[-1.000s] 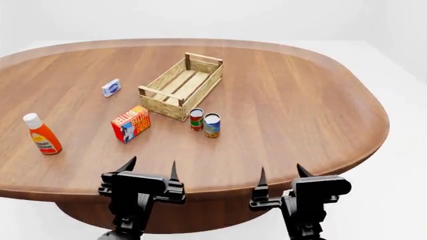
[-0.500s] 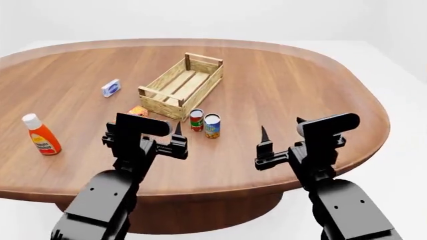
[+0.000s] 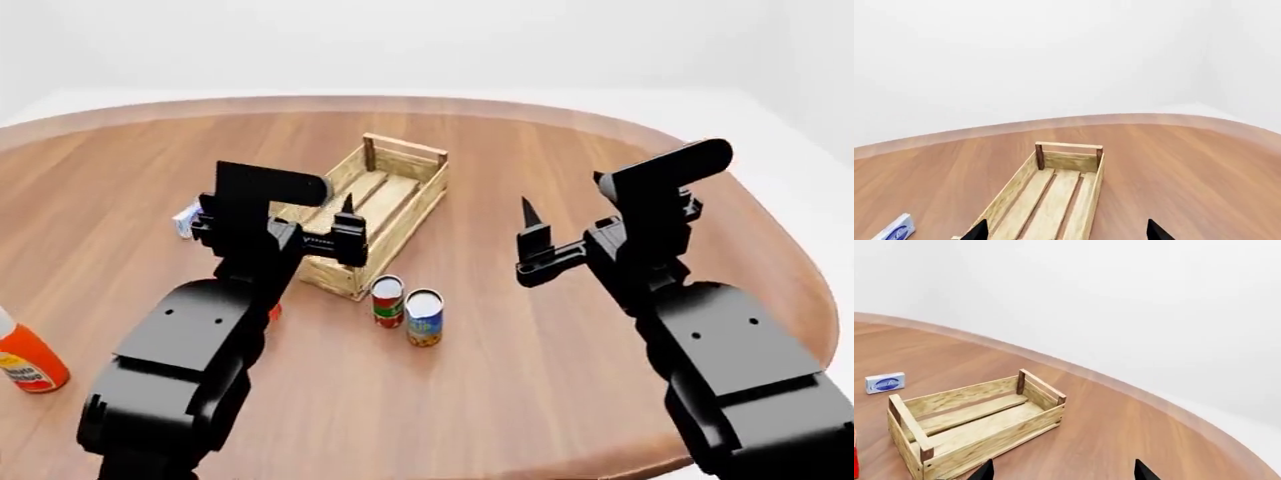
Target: Pick up the ketchup, and put it in the wooden tray.
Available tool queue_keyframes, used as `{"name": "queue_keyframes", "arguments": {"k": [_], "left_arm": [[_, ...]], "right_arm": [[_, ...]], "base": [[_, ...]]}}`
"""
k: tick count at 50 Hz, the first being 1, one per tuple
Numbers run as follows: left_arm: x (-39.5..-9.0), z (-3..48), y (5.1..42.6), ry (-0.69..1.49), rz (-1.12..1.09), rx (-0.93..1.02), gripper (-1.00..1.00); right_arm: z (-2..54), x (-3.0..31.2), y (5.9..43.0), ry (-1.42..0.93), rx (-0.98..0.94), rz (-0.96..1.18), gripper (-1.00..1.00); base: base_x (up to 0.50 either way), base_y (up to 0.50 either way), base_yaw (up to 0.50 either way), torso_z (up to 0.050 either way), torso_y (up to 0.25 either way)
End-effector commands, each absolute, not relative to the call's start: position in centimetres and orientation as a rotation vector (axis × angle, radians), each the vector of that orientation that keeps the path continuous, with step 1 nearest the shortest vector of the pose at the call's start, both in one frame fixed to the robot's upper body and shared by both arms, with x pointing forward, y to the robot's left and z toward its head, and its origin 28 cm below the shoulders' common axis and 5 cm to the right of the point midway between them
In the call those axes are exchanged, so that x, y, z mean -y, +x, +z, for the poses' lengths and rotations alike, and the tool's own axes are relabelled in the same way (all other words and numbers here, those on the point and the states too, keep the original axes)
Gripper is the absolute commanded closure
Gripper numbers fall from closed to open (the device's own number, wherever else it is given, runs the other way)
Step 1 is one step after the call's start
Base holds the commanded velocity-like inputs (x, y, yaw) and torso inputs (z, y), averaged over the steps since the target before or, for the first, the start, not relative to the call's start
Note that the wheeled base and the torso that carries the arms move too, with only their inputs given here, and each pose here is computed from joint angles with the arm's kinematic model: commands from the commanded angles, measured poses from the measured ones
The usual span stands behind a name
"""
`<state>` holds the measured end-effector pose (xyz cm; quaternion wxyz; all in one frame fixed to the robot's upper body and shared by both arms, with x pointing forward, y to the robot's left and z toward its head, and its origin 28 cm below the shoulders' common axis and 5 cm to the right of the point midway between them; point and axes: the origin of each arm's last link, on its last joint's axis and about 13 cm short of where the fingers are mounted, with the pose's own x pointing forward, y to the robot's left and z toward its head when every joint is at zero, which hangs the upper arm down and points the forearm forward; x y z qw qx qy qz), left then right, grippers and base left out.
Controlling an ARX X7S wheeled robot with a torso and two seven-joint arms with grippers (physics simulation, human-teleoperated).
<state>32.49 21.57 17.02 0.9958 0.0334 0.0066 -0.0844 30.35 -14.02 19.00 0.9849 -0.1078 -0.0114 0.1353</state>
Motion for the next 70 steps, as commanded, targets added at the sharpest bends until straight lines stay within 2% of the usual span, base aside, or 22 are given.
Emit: {"name": "queue_keyframes", "arguments": {"k": [1, 8, 20, 55, 70], "left_arm": [[-21.8, 18.2, 33.0, 0.054, -0.158, 0.006, -1.00], [-21.8, 18.6, 33.2, 0.048, -0.153, 0.016, -1.00], [-21.9, 18.8, 33.5, 0.042, -0.136, 0.028, -1.00], [-21.9, 18.9, 34.1, 0.019, -0.073, 0.043, -1.00], [-21.7, 20.1, 35.1, 0.020, -0.047, 0.052, -1.00]], "right_arm": [[20.2, 14.0, 31.0, -0.239, 0.038, 0.285, -1.00], [20.4, 13.9, 31.4, -0.245, 0.042, 0.286, -1.00], [21.0, 14.1, 32.0, -0.273, 0.054, 0.295, -1.00], [21.5, 14.2, 32.2, -0.298, 0.061, 0.293, -1.00], [22.8, 14.3, 32.6, -0.304, 0.027, 0.261, -1.00]], "base": [[0.50, 0.00, 0.00, 0.000, 0.000], [0.50, 0.00, 0.00, 0.000, 0.000], [0.00, 0.00, 0.02, 0.000, 0.001], [0.02, 0.00, 0.50, 0.000, 0.000], [0.02, 0.00, 0.00, 0.000, 0.000]]}}
